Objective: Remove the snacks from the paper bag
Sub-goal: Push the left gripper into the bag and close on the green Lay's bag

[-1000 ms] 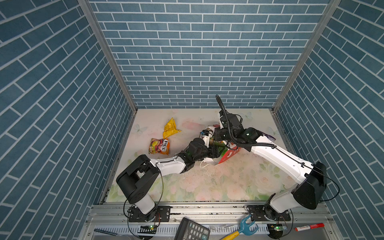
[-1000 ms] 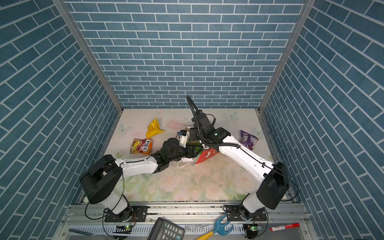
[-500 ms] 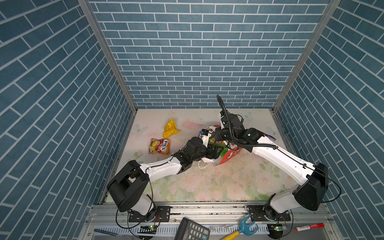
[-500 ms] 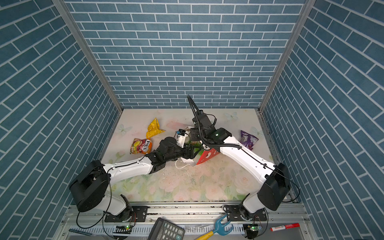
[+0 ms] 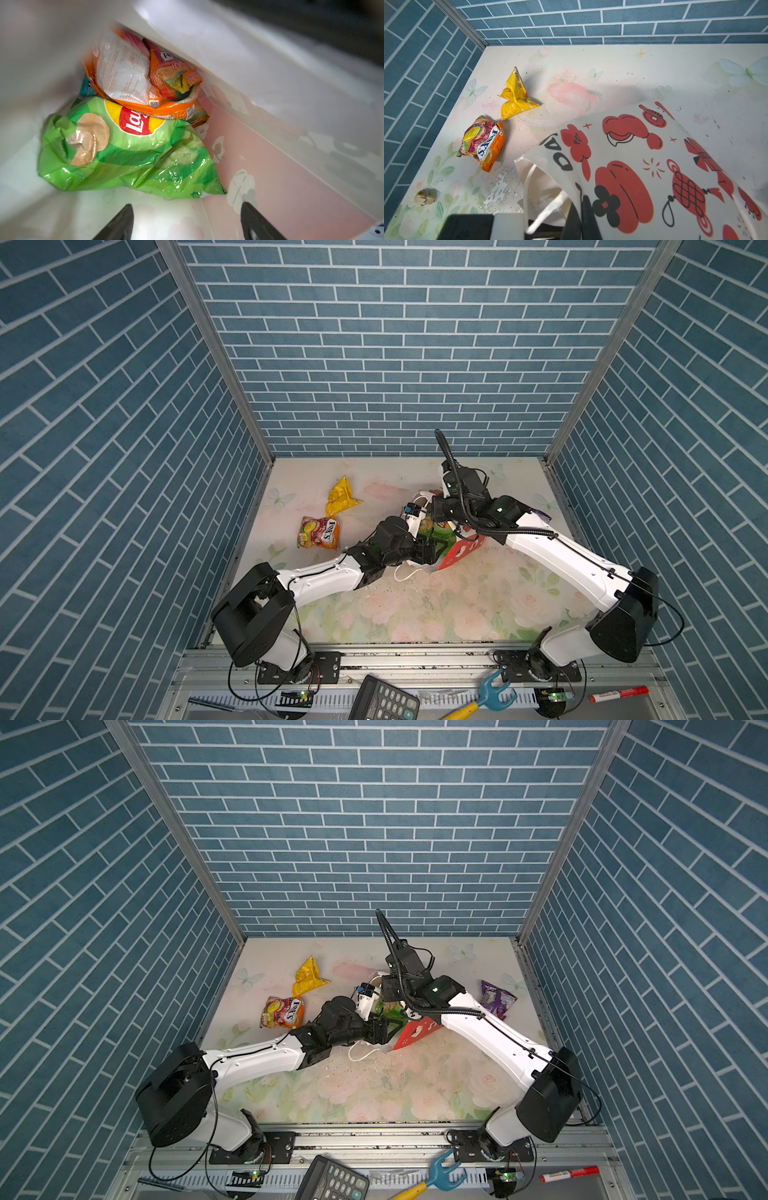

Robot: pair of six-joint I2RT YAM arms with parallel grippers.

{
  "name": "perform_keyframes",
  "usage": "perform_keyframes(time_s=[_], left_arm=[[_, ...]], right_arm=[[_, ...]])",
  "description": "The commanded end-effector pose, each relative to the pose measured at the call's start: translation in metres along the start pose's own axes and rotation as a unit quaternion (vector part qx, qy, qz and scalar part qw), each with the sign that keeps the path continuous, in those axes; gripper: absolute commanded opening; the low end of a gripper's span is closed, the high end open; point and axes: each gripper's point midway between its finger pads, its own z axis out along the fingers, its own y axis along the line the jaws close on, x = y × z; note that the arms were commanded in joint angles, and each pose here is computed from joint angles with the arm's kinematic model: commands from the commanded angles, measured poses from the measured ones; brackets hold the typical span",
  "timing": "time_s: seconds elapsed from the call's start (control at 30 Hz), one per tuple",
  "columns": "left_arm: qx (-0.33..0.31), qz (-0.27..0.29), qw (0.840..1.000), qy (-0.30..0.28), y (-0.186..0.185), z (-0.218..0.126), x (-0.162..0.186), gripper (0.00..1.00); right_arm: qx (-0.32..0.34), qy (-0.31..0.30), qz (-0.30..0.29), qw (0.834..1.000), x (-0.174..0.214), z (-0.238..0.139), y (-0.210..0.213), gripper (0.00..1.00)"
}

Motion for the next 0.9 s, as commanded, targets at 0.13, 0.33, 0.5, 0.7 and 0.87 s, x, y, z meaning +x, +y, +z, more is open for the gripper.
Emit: perform_keyframes(time_s=[0.13,0.33,0.5,0.7,0.87], left_arm=[[0.000,0.010,1.000,0.020,-0.005,0.013,0.008,0.79],[-0.007,0.008,0.999,0.034,0.000,0.024,0.014,0.78],[-0.010,0.008,0.999,0.044,0.004,0.034,0.019,0.78],[-0.020,0.008,0.998,0.055,0.009,0.043,0.023,0.78],[-0.032,0.007,0.998,0.059,0.016,0.047,0.027,0.79]], right_arm=[[0.003,-0.022,0.006,1.000,-0.012,-0.014,-0.002,0.00],[0.005,-0.021,0.005,1.000,-0.010,-0.015,-0.004,0.00],[0.006,-0.023,0.004,1.000,-0.011,-0.016,-0.005,0.00],[0.006,-0.024,0.004,1.000,-0.011,-0.016,-0.005,0.00],[0.005,-0.023,0.004,1.000,-0.010,-0.015,-0.005,0.00]])
